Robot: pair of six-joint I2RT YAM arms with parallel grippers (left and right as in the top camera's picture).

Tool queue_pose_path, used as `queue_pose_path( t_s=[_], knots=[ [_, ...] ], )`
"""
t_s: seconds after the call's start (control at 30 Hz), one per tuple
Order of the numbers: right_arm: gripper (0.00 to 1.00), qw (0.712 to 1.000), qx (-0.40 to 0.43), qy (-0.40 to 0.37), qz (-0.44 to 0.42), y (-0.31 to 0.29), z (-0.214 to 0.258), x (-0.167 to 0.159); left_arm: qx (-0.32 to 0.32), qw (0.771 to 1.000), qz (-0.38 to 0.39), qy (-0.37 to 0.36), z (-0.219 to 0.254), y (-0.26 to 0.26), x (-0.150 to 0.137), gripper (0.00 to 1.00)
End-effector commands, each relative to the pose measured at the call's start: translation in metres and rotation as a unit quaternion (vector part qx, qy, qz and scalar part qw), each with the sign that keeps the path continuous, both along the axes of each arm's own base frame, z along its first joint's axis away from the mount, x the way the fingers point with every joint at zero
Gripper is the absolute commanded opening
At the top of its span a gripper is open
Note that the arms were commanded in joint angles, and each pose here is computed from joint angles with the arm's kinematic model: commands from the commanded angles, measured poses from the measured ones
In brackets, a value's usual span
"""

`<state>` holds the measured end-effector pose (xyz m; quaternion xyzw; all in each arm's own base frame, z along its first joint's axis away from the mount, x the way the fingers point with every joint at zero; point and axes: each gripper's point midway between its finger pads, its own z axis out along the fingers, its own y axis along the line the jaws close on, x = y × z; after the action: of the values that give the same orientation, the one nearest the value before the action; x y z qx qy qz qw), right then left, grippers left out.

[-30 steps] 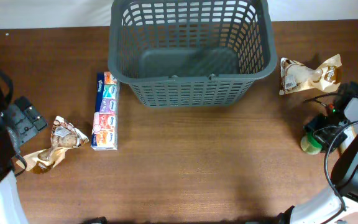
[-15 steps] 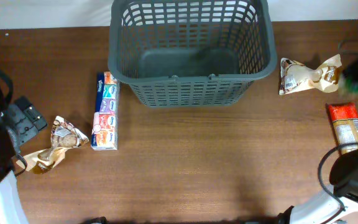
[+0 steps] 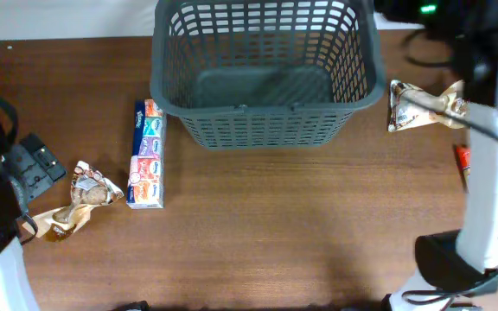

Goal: Pack container
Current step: 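Carry the jar with the right gripper over the gray basket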

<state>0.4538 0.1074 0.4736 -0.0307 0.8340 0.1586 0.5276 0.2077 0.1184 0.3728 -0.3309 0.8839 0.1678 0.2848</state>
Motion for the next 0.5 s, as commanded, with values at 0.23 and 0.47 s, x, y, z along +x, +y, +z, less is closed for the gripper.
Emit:
queue_pose_path(
  t_s=[0.23,0.47],
  knots=[
    [0.04,0.993,-0.062,0.096,0.011,0.048,-0.104,0.055,0.003,1.000,-0.003,-0.003,0.003,0.000,-0.003,0.99],
    [0.04,0.980,-0.086,0.181,0.014,0.052,-0.174,0.068,0.003,1.000,-0.003,-0.003,0.003,0.000,-0.003,0.99]
  ],
)
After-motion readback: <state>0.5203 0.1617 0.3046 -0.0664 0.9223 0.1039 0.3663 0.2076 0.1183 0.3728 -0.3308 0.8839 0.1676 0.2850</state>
